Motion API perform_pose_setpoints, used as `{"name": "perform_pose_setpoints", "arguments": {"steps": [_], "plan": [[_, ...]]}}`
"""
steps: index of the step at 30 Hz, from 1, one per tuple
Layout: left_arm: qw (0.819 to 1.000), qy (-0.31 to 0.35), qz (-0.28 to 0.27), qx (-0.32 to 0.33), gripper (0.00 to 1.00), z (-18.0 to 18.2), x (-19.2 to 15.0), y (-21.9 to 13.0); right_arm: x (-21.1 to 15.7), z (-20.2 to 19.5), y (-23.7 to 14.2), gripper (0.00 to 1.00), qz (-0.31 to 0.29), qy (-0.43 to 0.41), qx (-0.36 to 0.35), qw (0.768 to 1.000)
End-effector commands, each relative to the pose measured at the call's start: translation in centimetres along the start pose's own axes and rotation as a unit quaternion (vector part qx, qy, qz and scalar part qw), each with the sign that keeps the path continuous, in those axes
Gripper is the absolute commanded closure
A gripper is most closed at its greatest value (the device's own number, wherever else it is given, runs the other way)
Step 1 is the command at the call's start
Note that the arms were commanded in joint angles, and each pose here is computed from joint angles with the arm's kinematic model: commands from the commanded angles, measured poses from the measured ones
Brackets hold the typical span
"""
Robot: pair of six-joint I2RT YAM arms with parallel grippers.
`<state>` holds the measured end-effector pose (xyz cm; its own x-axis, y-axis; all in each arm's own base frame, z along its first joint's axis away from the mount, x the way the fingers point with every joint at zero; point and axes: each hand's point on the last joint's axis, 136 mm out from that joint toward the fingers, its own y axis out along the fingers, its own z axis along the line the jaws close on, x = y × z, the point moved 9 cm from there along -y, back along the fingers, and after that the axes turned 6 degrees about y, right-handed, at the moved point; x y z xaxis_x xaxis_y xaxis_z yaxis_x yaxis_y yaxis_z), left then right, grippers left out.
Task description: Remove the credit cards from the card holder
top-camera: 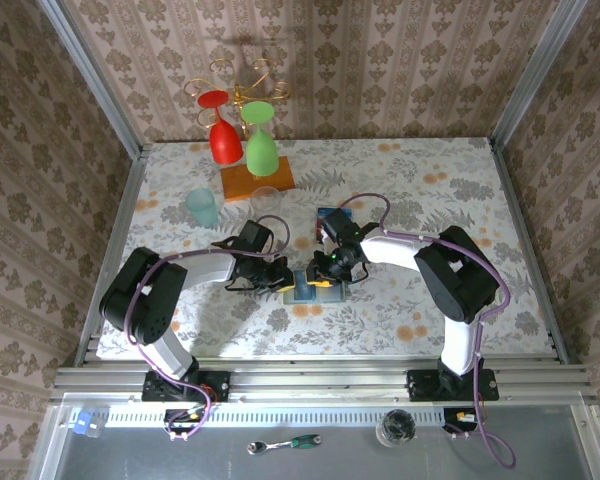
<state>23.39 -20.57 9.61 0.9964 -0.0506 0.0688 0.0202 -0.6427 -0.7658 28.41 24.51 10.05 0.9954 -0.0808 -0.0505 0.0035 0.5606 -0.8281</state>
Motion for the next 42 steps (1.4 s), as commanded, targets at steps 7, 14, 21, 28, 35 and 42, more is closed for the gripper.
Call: {"name": "perform_pose_setpoints", "arguments": {"steps": [7,14,21,28,35,42], "plan": [[0.999,-0.009,0.019,0.033,1.0,1.1,-0.7,0.2,-0.5,-1.4,0.4,0.73,0.01,0.023,-0.037,0.999],[0.999,-0.012,0.02,0.032,1.0,1.2,-0.8,0.3,-0.4,-1.2,1.0,0.73,0.025,0.032,-0.001,0.999],[0.999,-0.011,0.021,0.031,1.0,1.2,-0.7,0.4,-0.3,-1.0,0.6,0.74,0.024,0.043,0.042,0.998],[0.999,-0.011,0.021,0.03,1.0,1.2,-0.8,0.4,0.0,-0.3,-0.4,0.76,0.012,0.038,0.091,0.995],[0.999,-0.01,0.018,0.028,1.0,1.1,-0.7,0.2,0.0,-0.2,-0.4,0.81,0.01,0.037,0.109,0.993],[0.999,-0.01,0.02,0.028,1.0,1.1,-0.8,0.3,0.1,-0.3,-0.8,0.85,0.0,0.037,0.116,0.993]]}}
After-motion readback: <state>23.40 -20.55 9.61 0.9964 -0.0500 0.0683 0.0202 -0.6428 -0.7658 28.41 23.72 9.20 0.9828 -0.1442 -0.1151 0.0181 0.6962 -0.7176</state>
